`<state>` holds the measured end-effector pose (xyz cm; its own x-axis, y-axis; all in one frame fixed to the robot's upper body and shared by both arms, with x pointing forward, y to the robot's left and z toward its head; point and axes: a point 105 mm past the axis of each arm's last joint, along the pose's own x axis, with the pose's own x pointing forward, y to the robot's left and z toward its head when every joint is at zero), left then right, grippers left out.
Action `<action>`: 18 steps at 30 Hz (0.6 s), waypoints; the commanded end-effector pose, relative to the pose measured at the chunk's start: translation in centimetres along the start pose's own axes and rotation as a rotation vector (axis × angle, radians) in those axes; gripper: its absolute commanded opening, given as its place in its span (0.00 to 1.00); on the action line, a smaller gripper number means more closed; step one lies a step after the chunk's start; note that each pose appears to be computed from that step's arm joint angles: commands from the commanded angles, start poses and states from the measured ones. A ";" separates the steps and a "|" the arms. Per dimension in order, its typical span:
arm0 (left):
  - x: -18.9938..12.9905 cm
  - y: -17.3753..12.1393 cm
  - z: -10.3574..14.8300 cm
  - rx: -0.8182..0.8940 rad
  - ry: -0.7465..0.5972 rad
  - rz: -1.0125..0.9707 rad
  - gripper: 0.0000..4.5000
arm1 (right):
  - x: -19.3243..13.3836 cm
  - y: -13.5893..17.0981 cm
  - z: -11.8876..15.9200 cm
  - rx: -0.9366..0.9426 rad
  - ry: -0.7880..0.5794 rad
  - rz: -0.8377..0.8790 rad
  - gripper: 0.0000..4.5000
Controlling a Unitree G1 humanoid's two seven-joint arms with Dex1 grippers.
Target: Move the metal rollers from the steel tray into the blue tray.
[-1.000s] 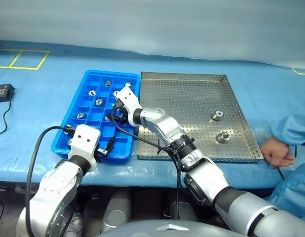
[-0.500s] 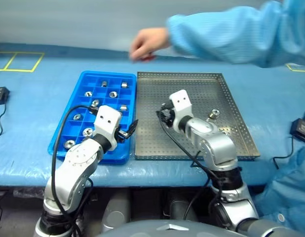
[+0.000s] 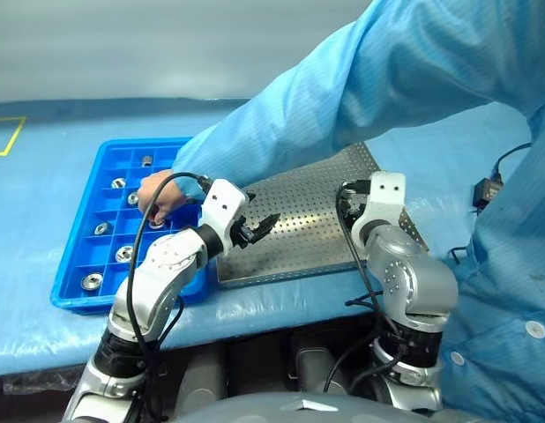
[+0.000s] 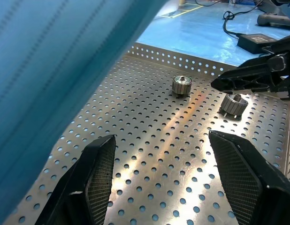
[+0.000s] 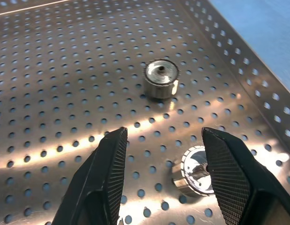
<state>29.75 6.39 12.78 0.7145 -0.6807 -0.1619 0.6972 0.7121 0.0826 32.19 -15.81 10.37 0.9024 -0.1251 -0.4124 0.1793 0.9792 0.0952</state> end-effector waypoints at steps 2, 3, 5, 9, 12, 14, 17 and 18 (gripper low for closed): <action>-0.2 -0.1 0.7 0.033 -0.024 -0.004 0.77 | 0.1 0.4 0.4 0.059 -0.032 -0.039 0.59; -0.3 0.0 0.7 0.035 -0.022 -0.002 0.77 | 0.1 0.5 0.3 0.064 -0.029 -0.039 0.59; -0.4 0.2 0.8 0.041 -0.020 0.004 0.77 | 0.4 0.4 -0.1 0.064 -0.017 -0.051 0.59; -0.5 0.1 0.9 0.044 -0.023 0.006 0.77 | 1.0 -0.2 -0.9 0.064 0.001 -0.088 0.59; -0.6 0.0 0.9 0.043 -0.025 0.007 0.77 | 1.4 0.1 -1.5 0.062 0.019 -0.082 0.59; -0.7 0.0 0.9 0.041 -0.025 0.012 0.77 | 1.7 0.3 -1.9 0.067 0.033 -0.079 0.59; -0.8 0.0 0.9 0.041 -0.025 0.017 0.77 | 1.9 0.5 -2.2 0.073 0.042 -0.082 0.59; -0.8 0.1 0.9 0.041 -0.025 0.019 0.77 | 2.0 0.5 -2.3 0.072 0.045 -0.083 0.59</action>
<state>29.55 6.89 12.26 0.7215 -0.6668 -0.1866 0.6887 0.7191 0.0930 33.44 -16.41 7.68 0.8580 -0.2175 -0.4654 0.2832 0.9561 0.0753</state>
